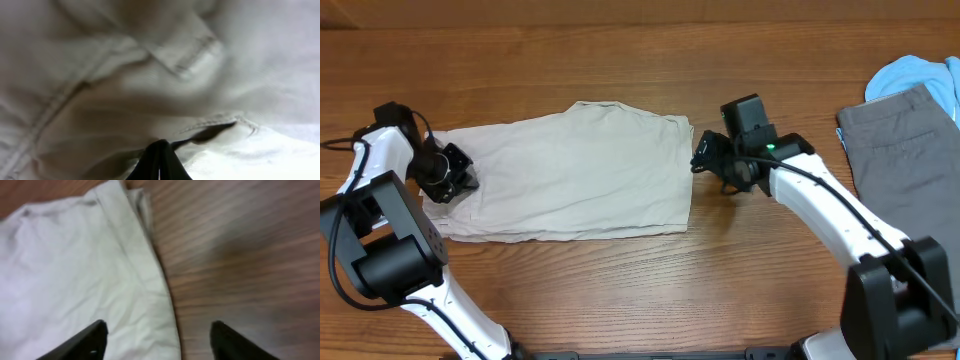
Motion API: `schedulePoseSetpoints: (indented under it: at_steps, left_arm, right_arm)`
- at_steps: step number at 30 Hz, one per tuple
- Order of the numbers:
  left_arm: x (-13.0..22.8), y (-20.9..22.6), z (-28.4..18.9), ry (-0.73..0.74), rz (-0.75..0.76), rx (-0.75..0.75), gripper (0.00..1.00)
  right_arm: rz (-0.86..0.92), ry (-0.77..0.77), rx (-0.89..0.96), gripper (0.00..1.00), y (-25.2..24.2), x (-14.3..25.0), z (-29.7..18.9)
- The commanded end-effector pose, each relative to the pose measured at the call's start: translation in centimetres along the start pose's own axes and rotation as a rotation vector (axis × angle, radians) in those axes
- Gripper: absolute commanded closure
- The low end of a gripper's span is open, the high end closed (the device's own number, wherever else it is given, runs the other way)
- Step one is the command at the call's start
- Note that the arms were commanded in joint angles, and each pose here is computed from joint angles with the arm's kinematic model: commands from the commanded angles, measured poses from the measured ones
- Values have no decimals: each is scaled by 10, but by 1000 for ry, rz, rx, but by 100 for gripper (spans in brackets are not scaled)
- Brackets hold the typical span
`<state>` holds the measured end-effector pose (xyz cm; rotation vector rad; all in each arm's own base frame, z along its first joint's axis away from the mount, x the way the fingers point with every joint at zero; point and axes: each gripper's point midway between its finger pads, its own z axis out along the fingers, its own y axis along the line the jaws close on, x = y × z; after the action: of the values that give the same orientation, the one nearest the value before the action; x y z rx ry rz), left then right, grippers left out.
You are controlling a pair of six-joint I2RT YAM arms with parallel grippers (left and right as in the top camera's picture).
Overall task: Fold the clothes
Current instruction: 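Hold both ends and stretch the shorts flat between the grippers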
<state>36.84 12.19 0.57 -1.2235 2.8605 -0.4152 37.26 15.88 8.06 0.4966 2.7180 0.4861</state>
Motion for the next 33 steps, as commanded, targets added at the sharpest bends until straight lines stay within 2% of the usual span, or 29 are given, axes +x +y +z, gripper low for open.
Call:
schedulePoseSetpoints:
  at_steps: [1,3,6,7,8,9,10,15,20,27,33]
  left_arm:
    - [15,-17,-12,-23,128,-13,94]
    - [19,-29,-30,-58,160,2,87]
    - [31,-52,-55,-89,203,73,71]
    - [35,-59,-62,-93,216,98,60]
    - [40,-65,-68,-96,227,120,32]
    - [43,-69,-73,-98,236,136,12]
    - [48,-72,-77,-97,243,145,0]
    - [60,-67,-79,-61,246,121,0]
    - [53,-51,-79,-93,238,24,0]
    - [53,-50,-79,-95,238,18,0]
    - [52,-50,-79,-99,239,20,0]
  right_arm:
    - [-157,73,-127,41,29,19,11]
    - [-166,68,-142,54,35,20,13]
    - [-181,74,-175,80,45,23,17]
    - [-187,82,-184,91,48,26,20]
    - [-193,91,-189,96,49,29,24]
    - [-196,98,-187,96,50,32,28]
    - [-200,108,-182,96,49,35,34]
    - [-195,154,-160,96,42,45,56]
    - [-180,185,-154,96,38,51,69]
    - [-131,228,-136,96,30,60,86]
    - [-16,202,4,96,0,56,98]
